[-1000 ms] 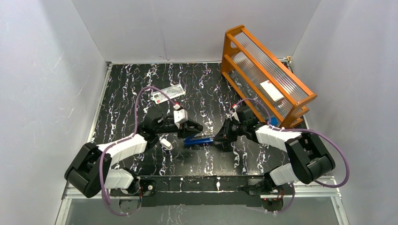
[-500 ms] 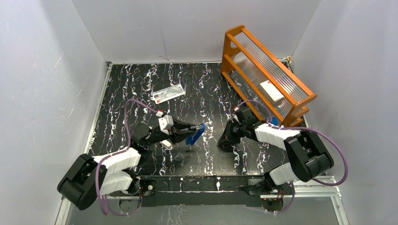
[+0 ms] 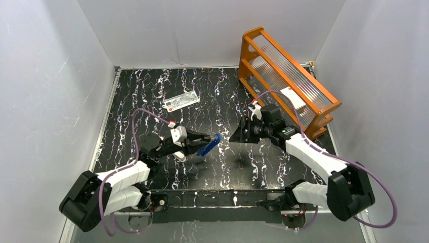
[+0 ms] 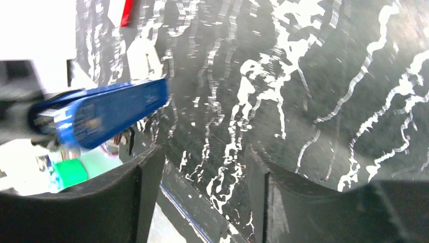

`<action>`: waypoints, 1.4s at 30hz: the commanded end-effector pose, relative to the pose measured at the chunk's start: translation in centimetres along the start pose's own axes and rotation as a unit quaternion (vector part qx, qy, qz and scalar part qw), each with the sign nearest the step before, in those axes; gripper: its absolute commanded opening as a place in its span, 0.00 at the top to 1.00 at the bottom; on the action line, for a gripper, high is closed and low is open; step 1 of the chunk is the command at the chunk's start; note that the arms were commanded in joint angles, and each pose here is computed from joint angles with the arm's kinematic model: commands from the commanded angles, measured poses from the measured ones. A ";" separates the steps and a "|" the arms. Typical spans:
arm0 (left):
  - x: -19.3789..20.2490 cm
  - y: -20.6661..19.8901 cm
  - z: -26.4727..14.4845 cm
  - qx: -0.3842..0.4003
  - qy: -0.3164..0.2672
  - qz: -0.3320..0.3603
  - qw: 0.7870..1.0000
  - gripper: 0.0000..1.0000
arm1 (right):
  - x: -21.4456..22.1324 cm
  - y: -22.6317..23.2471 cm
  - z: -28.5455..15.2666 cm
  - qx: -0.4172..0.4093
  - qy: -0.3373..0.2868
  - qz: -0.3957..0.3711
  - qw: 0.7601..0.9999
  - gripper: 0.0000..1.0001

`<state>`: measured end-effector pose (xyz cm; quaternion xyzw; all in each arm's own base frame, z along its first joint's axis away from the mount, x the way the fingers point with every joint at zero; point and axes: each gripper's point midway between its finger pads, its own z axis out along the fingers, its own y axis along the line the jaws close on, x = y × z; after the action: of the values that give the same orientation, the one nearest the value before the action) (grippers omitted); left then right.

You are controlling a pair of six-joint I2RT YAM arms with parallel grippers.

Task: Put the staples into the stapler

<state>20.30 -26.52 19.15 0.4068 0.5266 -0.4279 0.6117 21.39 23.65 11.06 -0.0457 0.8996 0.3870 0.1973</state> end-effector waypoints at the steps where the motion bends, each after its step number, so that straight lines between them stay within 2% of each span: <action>1: -2.9 0.6 1.3 0.019 -0.028 0.047 0.998 1.00 | -1.2 5.3 -2.7 -0.106 -0.009 -0.102 0.989 0.27; 5: -2.9 0.3 1.6 0.037 -0.025 0.045 0.998 1.00 | -2.4 7.5 -3.6 -0.137 -0.015 -0.106 0.985 0.23; 18: -3.1 -0.5 2.3 0.078 -0.019 0.032 0.996 1.00 | -1.7 8.7 -1.2 -0.144 0.030 -0.094 0.985 0.31; 25: -4.0 -0.3 2.7 0.080 -0.026 0.037 0.996 1.00 | -0.6 6.7 0.6 -0.102 0.054 -0.048 0.992 0.55; 30: -5.7 0.4 2.9 0.070 -0.047 0.038 0.996 1.00 | 0.3 4.9 1.4 -0.082 0.059 -0.029 0.995 0.63; 32: -6.6 0.7 2.6 0.066 -0.064 0.032 0.995 1.00 | 0.6 4.9 1.6 -0.095 0.059 -0.025 0.993 0.66; 35: -8.0 1.3 2.0 0.054 -0.095 0.017 0.994 1.00 | 0.7 5.1 1.7 -0.119 0.059 -0.019 0.991 0.76; 42: -11.3 4.1 -0.8 0.000 -0.186 -0.026 0.982 1.00 | 0.1 5.2 0.1 -0.163 0.016 0.003 0.987 0.91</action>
<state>21.93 -26.36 22.18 0.3762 0.5161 -0.5124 0.5740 20.47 27.83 13.65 -0.0659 0.8470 0.5074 0.1445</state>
